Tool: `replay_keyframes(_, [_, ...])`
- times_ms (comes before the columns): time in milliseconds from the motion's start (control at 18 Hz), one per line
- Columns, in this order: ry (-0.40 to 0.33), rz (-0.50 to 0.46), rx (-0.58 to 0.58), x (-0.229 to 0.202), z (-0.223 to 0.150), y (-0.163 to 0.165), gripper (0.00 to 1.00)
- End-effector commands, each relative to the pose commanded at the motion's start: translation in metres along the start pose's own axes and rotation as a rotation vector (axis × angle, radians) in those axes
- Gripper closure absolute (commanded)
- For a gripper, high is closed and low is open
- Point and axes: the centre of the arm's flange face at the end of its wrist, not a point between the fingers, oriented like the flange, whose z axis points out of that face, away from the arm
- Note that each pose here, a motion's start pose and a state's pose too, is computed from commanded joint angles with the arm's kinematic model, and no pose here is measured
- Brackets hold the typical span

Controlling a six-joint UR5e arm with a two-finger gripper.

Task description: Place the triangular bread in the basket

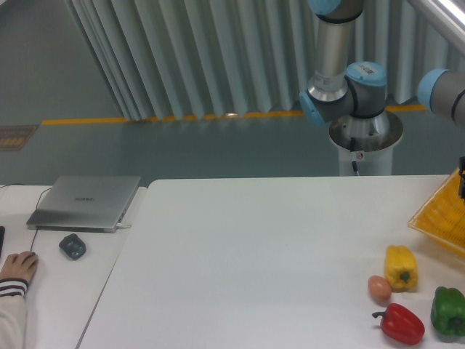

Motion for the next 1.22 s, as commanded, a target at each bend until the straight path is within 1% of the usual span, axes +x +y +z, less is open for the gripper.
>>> replay_keyframes(1222, [0.004, 0.006, 0.002, 0.0018, 0.0017, -0.0042, 0.0])
